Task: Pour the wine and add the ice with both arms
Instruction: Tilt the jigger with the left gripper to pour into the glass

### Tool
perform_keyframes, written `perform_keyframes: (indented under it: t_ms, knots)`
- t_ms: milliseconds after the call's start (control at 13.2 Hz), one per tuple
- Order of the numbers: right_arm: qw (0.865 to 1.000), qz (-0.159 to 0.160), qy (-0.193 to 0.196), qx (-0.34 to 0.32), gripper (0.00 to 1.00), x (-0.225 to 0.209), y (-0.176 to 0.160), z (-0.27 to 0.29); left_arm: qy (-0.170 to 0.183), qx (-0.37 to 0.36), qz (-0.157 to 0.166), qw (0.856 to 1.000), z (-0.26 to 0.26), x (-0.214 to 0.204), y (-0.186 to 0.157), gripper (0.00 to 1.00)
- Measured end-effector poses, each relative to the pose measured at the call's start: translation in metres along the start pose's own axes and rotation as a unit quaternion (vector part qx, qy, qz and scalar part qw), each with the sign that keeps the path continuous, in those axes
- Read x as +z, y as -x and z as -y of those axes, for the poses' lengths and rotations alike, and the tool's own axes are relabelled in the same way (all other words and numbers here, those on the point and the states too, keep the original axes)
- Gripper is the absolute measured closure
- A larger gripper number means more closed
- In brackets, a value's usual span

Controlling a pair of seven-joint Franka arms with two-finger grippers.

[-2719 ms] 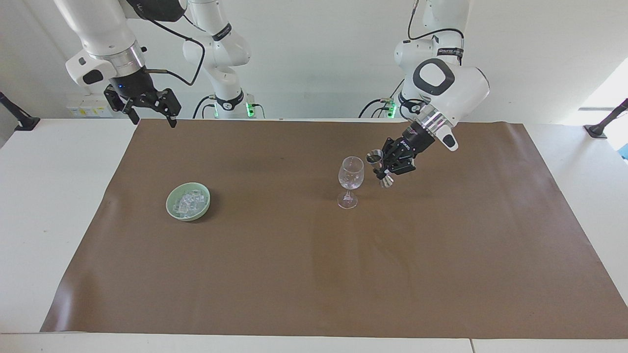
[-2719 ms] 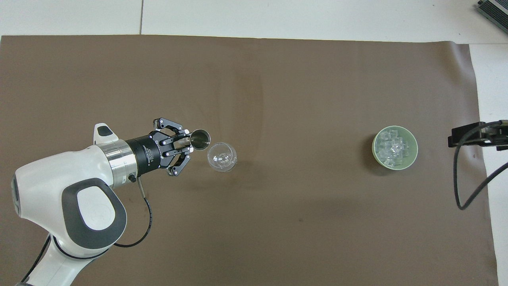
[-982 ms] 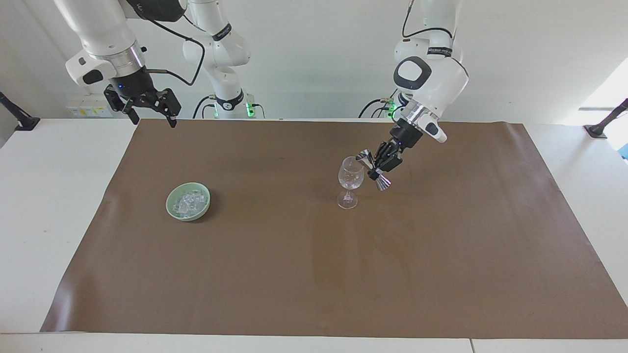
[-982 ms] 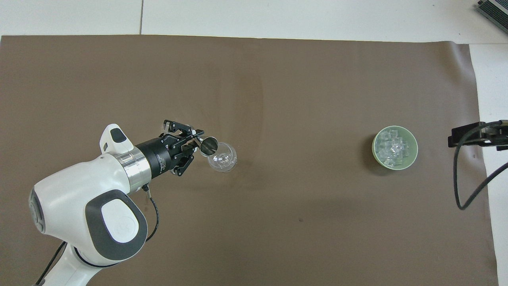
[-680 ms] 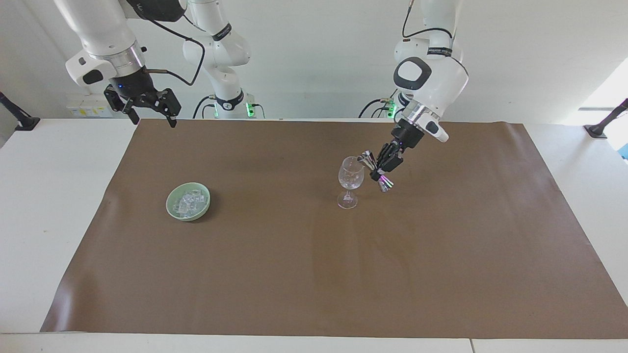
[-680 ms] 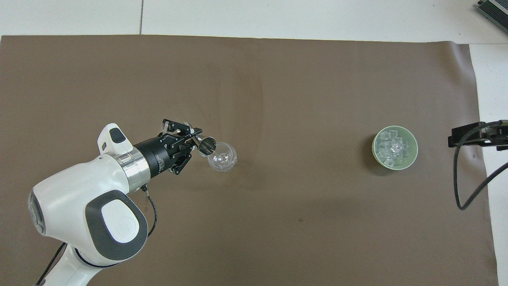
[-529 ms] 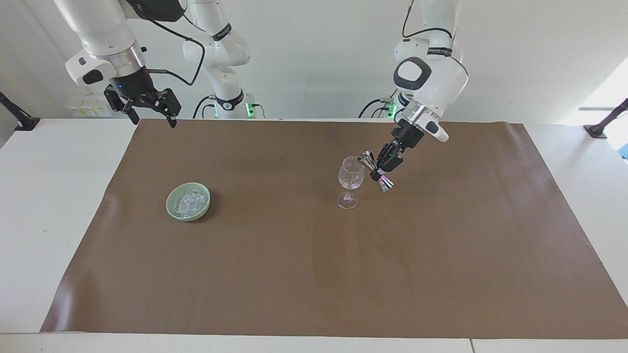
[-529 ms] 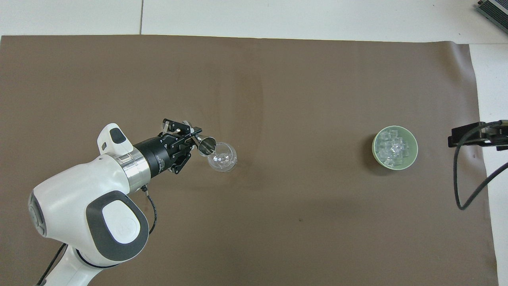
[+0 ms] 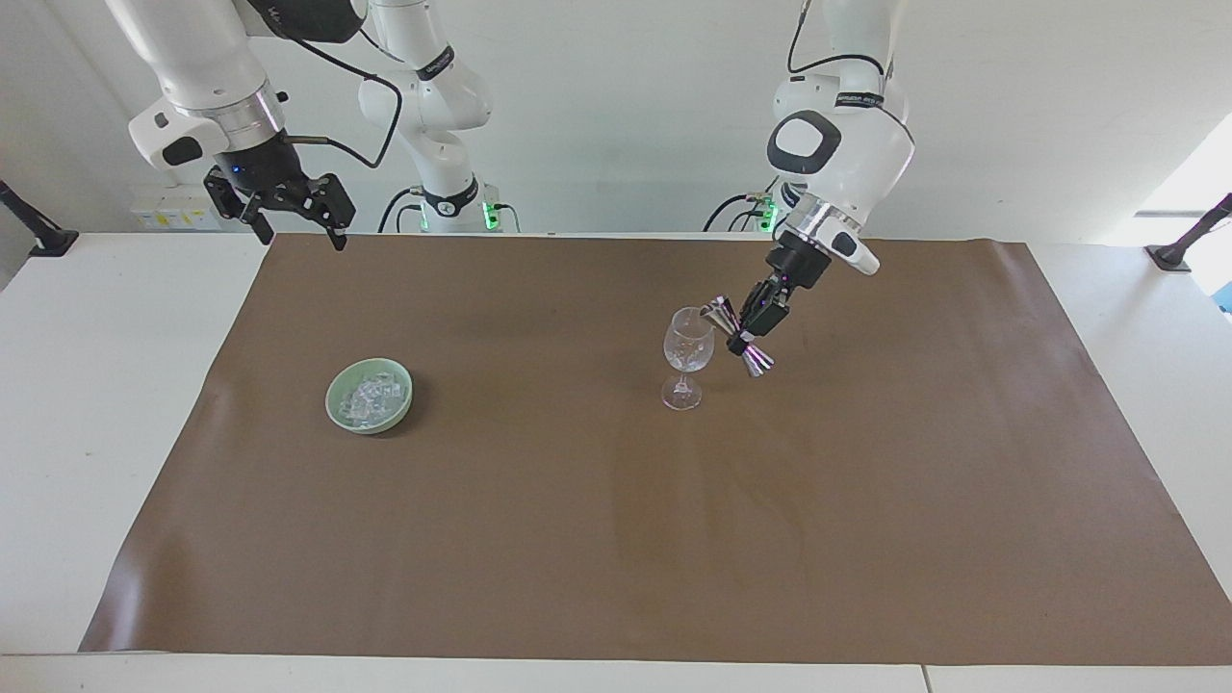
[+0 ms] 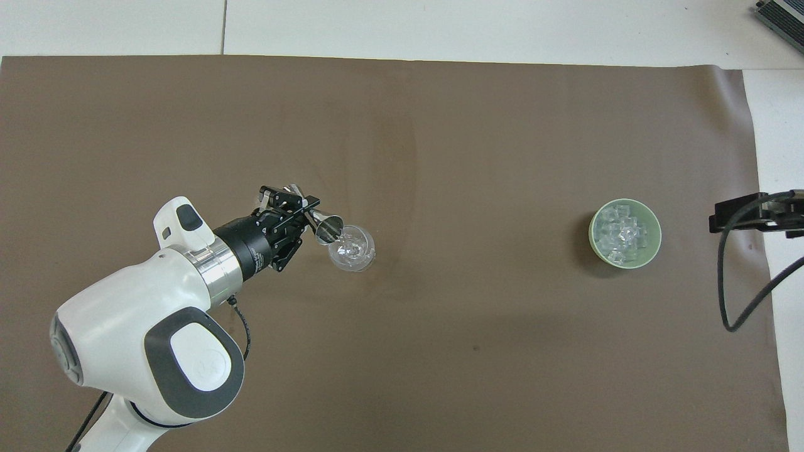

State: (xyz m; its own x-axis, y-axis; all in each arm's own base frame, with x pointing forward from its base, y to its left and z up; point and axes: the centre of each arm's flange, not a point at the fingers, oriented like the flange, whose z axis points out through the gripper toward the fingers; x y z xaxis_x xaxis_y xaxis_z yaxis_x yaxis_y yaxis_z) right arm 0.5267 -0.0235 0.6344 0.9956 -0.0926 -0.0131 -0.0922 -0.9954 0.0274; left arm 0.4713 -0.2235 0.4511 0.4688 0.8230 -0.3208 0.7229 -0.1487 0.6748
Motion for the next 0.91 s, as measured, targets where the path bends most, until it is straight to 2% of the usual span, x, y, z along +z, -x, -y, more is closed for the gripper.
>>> perform_keyframes:
  t_ms: [906]
  knots:
    - [1.0,0.0,0.0,0.0,0.0,0.0,0.0,0.0,0.019,0.06,-0.019,0.998,-0.0018,-0.0012,0.0075,0.78]
